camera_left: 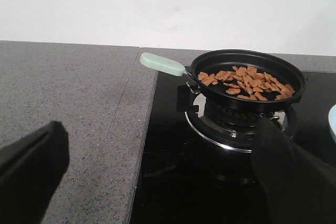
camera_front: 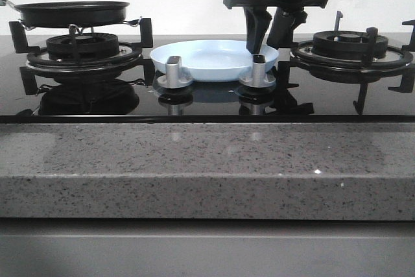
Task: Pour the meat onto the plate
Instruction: 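Lower the right gripper to the light blue plate rim and grasp it, then lift the plate with the right gripper and hold it up, then grasp the pale green handle of the black frying pan with the left gripper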
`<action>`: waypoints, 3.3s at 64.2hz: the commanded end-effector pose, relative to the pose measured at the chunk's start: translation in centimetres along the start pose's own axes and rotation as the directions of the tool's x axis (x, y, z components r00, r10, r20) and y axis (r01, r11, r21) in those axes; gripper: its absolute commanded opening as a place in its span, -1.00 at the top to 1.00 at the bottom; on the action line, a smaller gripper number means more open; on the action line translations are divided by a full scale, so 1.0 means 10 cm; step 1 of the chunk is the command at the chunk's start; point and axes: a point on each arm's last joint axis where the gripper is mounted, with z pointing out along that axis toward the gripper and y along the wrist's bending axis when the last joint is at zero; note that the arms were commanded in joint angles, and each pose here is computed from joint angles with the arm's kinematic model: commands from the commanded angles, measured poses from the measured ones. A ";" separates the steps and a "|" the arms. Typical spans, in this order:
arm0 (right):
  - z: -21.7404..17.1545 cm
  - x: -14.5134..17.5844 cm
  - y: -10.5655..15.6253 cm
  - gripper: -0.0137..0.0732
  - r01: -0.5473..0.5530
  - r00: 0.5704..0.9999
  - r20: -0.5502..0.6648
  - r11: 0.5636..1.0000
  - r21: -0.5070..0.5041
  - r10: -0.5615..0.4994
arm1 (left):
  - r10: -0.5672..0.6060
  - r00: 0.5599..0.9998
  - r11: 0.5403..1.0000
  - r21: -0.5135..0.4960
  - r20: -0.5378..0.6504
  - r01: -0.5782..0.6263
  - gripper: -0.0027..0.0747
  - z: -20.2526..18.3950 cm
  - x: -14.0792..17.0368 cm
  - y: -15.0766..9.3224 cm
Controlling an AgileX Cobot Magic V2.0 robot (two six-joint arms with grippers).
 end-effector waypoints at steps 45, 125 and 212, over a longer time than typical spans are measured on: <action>-0.34 -0.03 -0.01 0.13 0.017 0.999 0.034 1.000 0.012 -0.018 | -0.002 0.992 1.000 -0.001 0.122 0.002 -0.86 -0.03 -0.20 0.00; -1.51 0.11 0.05 0.85 -0.016 0.984 0.169 0.982 -0.190 0.049 | -0.002 0.992 1.000 -0.001 0.122 0.002 -0.86 -0.03 -0.20 0.00; -1.27 0.99 0.29 0.85 -0.059 0.965 0.239 0.978 -0.198 0.107 | -0.464 0.873 0.885 -0.036 -0.152 0.464 -0.86 1.14 -0.56 0.10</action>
